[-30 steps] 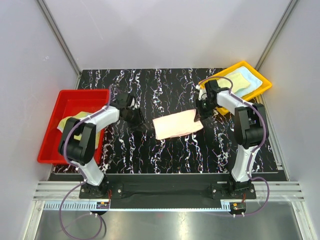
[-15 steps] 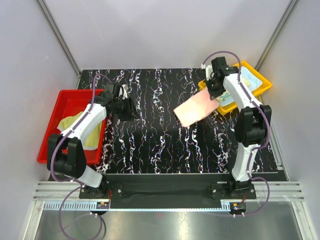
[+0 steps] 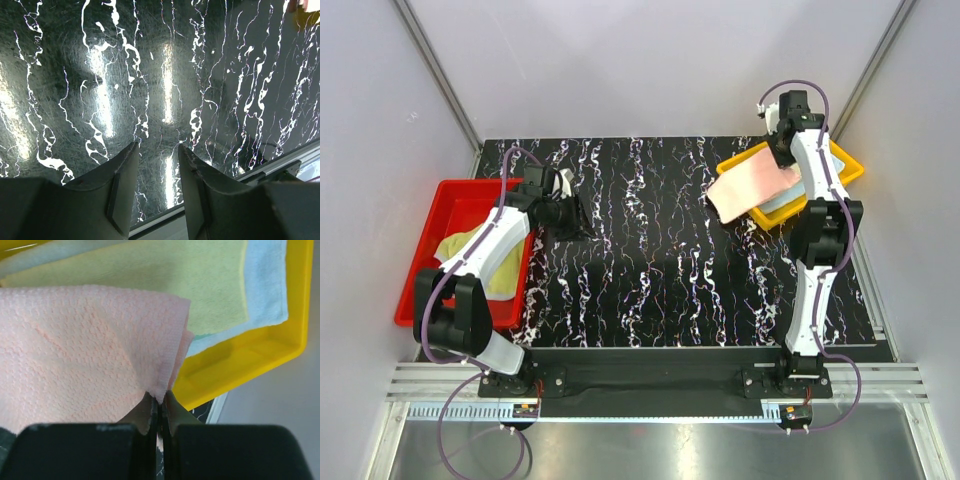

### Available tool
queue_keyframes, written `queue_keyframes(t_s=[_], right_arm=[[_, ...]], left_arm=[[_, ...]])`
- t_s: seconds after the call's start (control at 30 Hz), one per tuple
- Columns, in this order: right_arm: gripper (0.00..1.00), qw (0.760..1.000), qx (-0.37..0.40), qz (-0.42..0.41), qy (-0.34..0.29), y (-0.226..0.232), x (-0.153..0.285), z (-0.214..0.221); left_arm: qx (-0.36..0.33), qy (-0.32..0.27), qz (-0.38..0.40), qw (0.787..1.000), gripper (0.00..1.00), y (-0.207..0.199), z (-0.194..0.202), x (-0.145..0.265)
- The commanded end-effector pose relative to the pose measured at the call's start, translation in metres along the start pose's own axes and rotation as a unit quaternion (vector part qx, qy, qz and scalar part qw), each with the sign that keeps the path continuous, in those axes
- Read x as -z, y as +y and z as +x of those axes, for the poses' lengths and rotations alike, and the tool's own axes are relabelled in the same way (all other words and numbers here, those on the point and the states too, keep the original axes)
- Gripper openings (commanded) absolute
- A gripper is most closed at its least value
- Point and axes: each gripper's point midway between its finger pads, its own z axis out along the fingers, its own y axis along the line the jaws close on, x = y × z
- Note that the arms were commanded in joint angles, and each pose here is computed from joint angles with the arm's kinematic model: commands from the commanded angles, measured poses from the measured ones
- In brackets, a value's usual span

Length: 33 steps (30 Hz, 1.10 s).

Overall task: Fold and stack the towels
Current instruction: Neatly place the folded towel into the bin

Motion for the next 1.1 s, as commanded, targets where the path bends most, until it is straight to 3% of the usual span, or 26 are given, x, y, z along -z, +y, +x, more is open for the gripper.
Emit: queue_keyframes(t_s=[0.0, 0.47, 0.67, 0.77, 0.83, 0.9, 0.93, 1.07], right_arm=[[0.00, 0.996, 0.005, 0.067, -0.052, -0.050, 0.008, -0.028], [0.00, 0.991, 0.016, 0.102, -0.083, -0.095, -0.014, -0.040], [0.00, 0.992, 0.017, 0.081, -0.097, -0.087, -0.037, -0.043], [0.21, 0.989, 0.018, 0.108, -0.095, -0.096, -0.054, -0.041], [0.48, 0.987, 0.013, 0.132, -0.088, -0.106, -0.058, -0.040], [0.64, 0.983, -0.002, 0.163, -0.085, -0.123, -0.053, -0.040], [0.81, 0.979, -0.011, 0.182, -0.088, -0.130, -0.048, -0.042], [1.00, 0.976, -0.056, 0.176, -0.113, -0.129, -0.024, -0.050]], left_arm=[[-0.019, -0.014, 0.021, 1.000, 0.42, -0.009, -0.004, 0.010], [-0.021, -0.022, 0.037, 0.999, 0.43, -0.019, -0.011, 0.017], [-0.020, -0.026, 0.045, 0.998, 0.43, -0.024, -0.015, 0.022], [-0.022, -0.030, 0.046, 0.998, 0.43, -0.027, -0.017, 0.025], [-0.022, -0.032, 0.044, 0.998, 0.44, -0.026, -0.018, 0.025], [-0.023, -0.035, 0.038, 0.998, 0.44, -0.025, -0.019, 0.028], [-0.022, -0.037, 0.029, 0.999, 0.44, -0.023, -0.019, 0.029], [-0.024, -0.075, 0.022, 0.997, 0.45, -0.024, -0.029, 0.041]])
